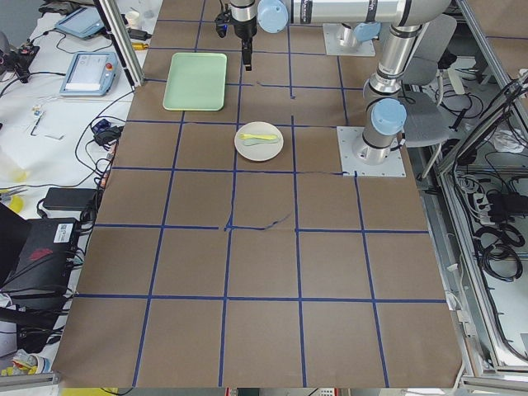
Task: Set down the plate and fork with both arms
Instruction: 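Move the left gripper down to the rim of the white plate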
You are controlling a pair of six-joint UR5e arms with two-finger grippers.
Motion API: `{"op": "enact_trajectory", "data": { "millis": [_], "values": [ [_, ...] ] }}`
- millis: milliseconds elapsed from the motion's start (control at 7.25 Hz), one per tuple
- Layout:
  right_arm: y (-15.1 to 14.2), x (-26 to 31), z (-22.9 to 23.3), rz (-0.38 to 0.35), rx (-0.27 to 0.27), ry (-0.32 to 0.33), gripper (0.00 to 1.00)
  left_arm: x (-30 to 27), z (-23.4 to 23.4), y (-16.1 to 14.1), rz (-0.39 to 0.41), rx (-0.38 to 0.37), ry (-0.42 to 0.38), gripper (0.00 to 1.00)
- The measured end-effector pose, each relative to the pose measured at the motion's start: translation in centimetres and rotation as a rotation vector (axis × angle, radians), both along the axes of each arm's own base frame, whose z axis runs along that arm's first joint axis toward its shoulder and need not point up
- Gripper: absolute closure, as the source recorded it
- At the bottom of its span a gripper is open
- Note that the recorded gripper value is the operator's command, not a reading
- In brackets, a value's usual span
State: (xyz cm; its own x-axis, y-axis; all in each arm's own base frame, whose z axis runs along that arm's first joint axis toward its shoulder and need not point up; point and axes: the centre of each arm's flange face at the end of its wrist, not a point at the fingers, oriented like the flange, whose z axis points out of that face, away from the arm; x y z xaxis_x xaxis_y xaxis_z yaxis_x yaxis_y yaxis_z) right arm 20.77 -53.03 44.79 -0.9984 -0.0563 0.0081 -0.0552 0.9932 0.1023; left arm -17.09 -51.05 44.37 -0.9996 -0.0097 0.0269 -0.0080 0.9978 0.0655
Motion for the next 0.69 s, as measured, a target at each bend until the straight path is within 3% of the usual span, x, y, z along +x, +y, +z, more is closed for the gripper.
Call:
{"op": "enact_trajectory", "data": {
  "millis": [414, 690],
  "values": [
    [-0.2, -0.1, -0.2, 0.000, 0.000, 0.003, 0.00, 3.4, -1.3, -1.4, 0.032, 0.014, 0.001, 0.00],
    [-0.4, -0.5, -0.4, 0.001, 0.006, 0.006, 0.00, 13.0, -4.4, -2.3, 0.084, 0.027, 0.015, 0.00]
  ]
}}
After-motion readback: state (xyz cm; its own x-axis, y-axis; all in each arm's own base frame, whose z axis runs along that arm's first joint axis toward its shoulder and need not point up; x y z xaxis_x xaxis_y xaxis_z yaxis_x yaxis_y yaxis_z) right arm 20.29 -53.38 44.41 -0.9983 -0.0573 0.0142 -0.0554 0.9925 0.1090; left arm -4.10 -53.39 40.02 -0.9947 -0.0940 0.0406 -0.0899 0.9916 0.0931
